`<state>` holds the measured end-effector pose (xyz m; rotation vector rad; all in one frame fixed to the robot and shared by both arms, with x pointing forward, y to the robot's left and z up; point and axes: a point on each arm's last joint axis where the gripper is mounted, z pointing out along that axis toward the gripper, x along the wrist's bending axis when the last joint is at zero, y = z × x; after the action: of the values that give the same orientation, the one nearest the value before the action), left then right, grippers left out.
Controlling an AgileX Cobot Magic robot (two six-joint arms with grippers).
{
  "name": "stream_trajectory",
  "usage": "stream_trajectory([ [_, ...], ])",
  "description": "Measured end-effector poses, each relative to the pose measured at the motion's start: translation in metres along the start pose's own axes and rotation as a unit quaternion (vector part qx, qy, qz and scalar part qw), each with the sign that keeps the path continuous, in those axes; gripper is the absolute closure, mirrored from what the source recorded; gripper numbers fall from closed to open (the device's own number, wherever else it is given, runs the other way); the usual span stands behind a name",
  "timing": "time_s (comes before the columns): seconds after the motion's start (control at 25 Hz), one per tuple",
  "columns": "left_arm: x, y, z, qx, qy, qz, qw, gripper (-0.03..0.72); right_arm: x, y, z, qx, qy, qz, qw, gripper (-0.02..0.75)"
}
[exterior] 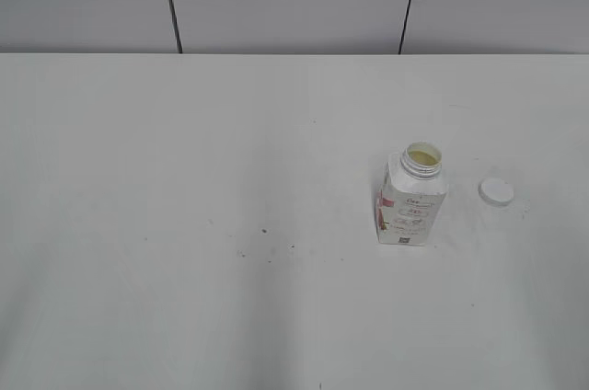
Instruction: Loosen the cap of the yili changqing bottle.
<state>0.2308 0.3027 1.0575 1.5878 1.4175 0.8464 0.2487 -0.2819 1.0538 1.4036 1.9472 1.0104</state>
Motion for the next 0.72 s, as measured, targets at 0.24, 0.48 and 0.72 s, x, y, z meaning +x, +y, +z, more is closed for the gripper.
stream_trajectory([
  [0.24, 0.0000, -0.0002, 0.0002, 0.000, 0.000, 0.000, 1.000, 0.197, -0.0037, -0.0007, 0.0000, 0.004, -0.020, -0.020, 1.000, 0.152],
  [0.48, -0.0005, -0.0002, 0.0002, 0.000, 0.004, -0.005, 1.000, 0.209, -0.0048, -0.0010, -0.0001, 0.006, -0.026, -0.025, 0.999, 0.152],
  [0.72, -0.0011, -0.0003, 0.0001, -0.002, 0.063, -0.030, 0.998, 0.218, -0.0039, -0.0040, -0.0051, -0.013, -0.031, -0.028, 0.999, 0.152],
])
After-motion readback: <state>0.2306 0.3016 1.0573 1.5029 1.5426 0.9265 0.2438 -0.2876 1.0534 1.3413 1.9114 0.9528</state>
